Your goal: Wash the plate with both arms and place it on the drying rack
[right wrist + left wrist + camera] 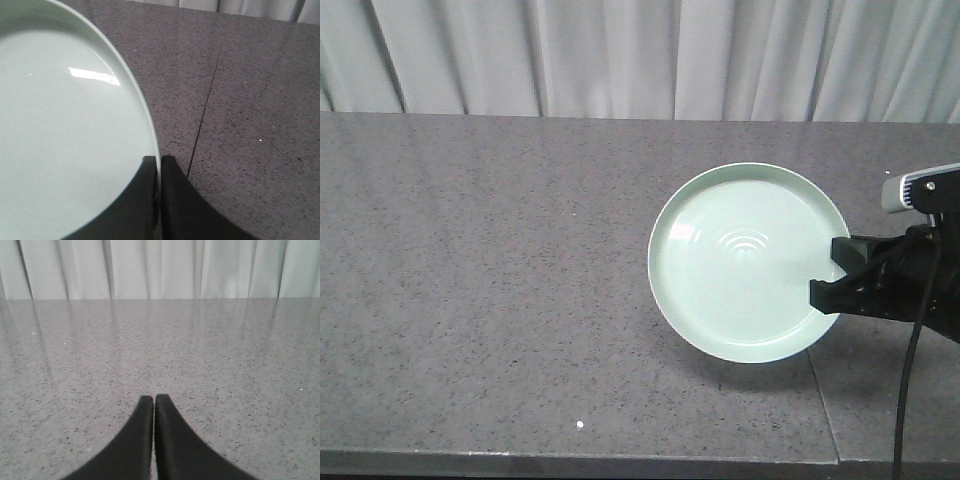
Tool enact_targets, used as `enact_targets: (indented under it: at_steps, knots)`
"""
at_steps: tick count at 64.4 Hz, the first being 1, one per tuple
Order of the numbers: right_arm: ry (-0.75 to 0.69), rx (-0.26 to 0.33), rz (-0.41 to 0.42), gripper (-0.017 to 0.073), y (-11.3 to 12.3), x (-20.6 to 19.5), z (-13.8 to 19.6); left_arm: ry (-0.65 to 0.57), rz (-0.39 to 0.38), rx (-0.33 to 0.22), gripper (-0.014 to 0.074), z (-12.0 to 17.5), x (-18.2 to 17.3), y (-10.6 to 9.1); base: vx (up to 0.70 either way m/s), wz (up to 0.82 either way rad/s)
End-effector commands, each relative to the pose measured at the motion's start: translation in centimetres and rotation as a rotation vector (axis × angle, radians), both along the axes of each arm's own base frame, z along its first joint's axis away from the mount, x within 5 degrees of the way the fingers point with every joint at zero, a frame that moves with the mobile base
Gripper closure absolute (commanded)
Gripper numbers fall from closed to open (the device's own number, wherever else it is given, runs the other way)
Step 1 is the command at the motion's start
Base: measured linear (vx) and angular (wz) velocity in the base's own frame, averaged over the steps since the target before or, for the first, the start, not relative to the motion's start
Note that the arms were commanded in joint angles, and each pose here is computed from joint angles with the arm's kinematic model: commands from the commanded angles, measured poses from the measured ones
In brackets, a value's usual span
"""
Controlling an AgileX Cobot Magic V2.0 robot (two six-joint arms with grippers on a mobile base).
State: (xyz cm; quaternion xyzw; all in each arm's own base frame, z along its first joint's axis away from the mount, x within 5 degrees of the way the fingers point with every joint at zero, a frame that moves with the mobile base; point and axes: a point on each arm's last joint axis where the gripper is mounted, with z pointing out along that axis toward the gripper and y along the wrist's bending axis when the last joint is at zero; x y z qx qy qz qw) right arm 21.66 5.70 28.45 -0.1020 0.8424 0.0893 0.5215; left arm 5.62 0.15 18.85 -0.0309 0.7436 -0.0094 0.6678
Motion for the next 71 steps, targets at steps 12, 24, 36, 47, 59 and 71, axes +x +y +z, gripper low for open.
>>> enact_targets:
  at_steps: [12,24,36,47,59,71]
  knots:
    - [-0.115,0.017,-0.032,0.0568,-0.32,0.23,1.89,-0.072,0.001,-0.008,0.0598,0.23,-0.01,0.0,-0.04,0.27]
    - [-0.115,0.017,-0.032,0.0568,-0.32,0.23,1.89,-0.072,0.001,-0.008,0.0598,0.23,-0.01,0.0,-0.05,0.38]
    - [-0.115,0.017,-0.032,0.0568,-0.32,0.23,1.89,-0.072,0.001,-0.008,0.0598,0.23,-0.01,0.0,-0.06,0.43]
    - [-0.115,0.017,-0.032,0.0568,-0.32,0.23,1.89,-0.072,0.001,-0.008,0.0598,0.23,-0.01,0.0,-0.07,0.41]
    - [-0.115,0.017,-0.032,0.0568,-0.32,0.23,1.89,-0.072,0.001,-0.008,0.0598,0.23,-0.01,0.0,-0.07,0.35]
    - [-0.115,0.017,-0.032,0.0568,-0.32,0.23,1.89,-0.072,0.001,-0.008,0.0598,0.23,-0.01,0.0,-0.06,0.33]
